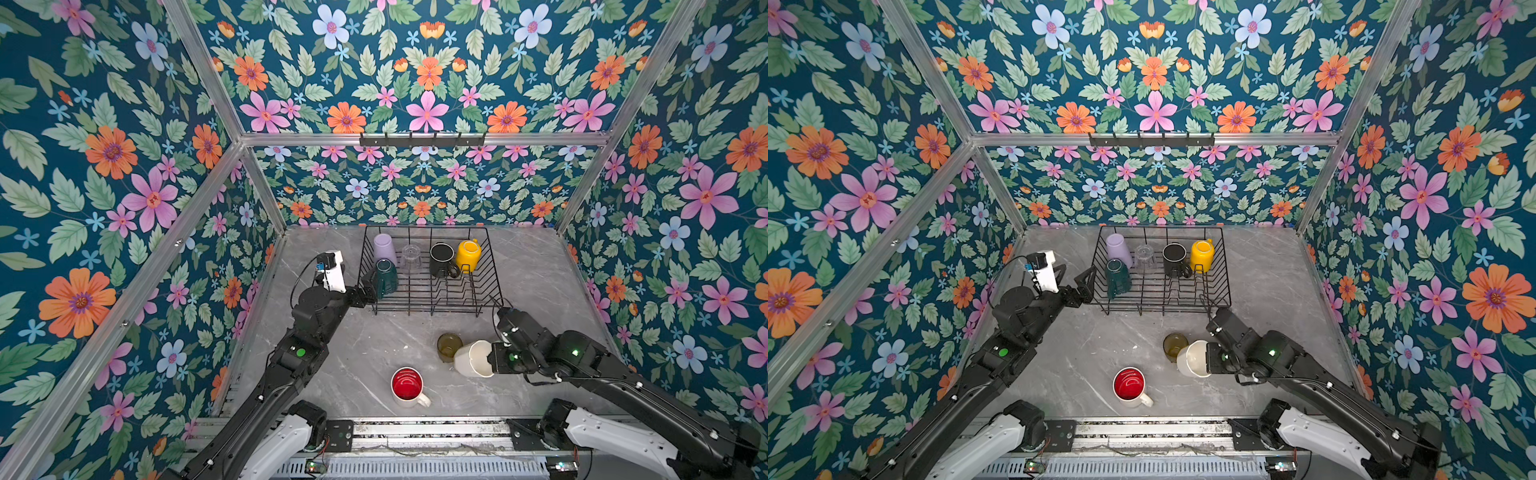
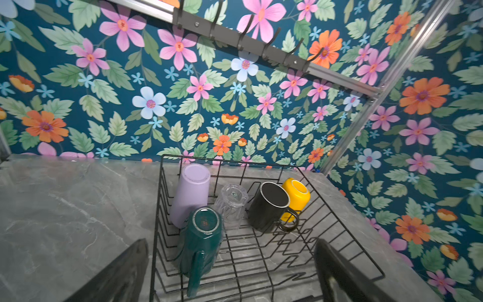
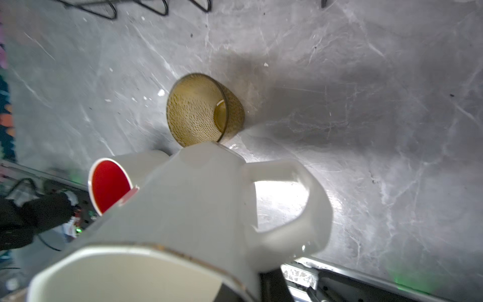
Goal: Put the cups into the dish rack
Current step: 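Lift the white mug toward the left gripper while the left gripper approaches, then hold the white mug beside the open left gripper, aligning its base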
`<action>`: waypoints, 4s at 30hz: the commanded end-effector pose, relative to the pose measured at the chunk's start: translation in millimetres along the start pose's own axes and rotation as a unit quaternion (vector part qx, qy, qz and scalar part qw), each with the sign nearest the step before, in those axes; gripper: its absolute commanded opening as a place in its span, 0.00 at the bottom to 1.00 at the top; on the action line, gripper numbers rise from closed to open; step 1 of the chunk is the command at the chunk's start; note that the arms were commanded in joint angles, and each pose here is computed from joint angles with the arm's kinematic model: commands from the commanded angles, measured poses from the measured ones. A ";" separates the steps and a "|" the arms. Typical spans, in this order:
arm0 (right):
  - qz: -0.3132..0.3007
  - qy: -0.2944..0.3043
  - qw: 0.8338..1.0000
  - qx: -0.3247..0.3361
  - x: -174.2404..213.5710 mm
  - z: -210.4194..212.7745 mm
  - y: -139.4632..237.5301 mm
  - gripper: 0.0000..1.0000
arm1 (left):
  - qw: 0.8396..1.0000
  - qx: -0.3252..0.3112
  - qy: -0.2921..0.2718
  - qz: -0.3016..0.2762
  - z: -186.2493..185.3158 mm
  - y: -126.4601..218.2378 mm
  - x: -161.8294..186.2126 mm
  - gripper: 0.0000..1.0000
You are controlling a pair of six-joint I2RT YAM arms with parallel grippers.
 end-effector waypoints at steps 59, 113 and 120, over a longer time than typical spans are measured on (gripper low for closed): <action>-0.189 0.049 0.853 -0.484 -141.2 78.0 41.2 0.00 | 0.887 0.442 -0.014 0.133 -65.6 32.8 32.9 1.00; -0.297 0.386 0.810 -0.327 -123.7 96.8 55.0 0.00 | 0.855 0.495 0.003 0.155 -73.9 41.5 30.9 1.00; -0.218 0.261 0.868 -0.362 -127.5 94.8 55.0 0.00 | 0.871 0.477 -0.015 0.117 -71.2 44.9 27.5 1.00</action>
Point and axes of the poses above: each gripper's point midway between its finger pads, its own y axis back along the fingers, its own z axis along the line the jaws close on, x = y × z, the point moved 8 cm from there along y, back along the fingers, and after that the axes turned 15 degrees about y, right-handed, at the moved point
